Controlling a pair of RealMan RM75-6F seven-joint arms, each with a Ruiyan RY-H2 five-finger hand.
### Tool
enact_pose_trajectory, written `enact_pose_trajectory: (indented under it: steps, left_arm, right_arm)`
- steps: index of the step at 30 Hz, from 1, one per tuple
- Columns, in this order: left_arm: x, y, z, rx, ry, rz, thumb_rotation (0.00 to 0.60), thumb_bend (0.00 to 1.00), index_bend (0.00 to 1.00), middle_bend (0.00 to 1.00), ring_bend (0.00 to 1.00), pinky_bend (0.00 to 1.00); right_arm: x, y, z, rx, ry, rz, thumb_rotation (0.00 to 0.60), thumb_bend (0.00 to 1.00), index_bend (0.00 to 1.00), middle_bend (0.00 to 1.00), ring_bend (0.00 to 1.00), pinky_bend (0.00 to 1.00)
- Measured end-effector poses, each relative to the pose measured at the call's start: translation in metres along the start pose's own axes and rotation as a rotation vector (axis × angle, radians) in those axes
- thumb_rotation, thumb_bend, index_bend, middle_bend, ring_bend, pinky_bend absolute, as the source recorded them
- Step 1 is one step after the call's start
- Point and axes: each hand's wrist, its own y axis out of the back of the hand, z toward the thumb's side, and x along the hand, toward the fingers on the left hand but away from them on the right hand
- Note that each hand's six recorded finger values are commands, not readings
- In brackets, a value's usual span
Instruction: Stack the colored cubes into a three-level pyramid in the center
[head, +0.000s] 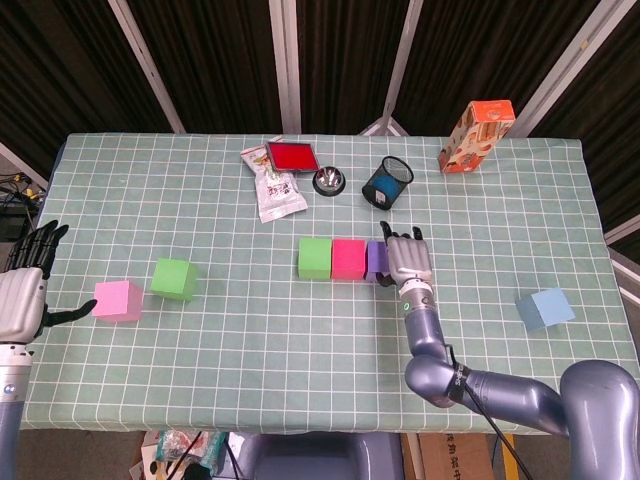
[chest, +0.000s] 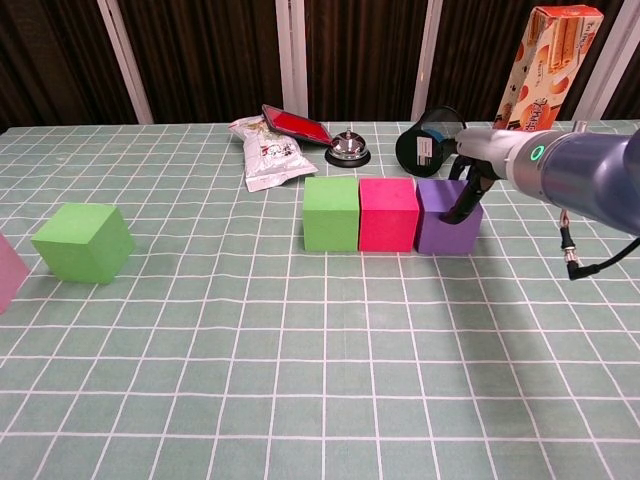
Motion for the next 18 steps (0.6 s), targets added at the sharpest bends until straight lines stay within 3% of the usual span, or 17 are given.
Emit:
enact_pose_trajectory:
  steps: [18]
  left_arm:
    - [0.0002,0.0001,-0.0002,-0.002,0.000,0.000,0.600,0.09,0.00,0.00,0.00,0.01]
  right_arm:
    - [-0.0004,-0.0005,0.0009,0.000,-0.004,0.003,0.600,0.34,0.00,0.38,0.24,0.00]
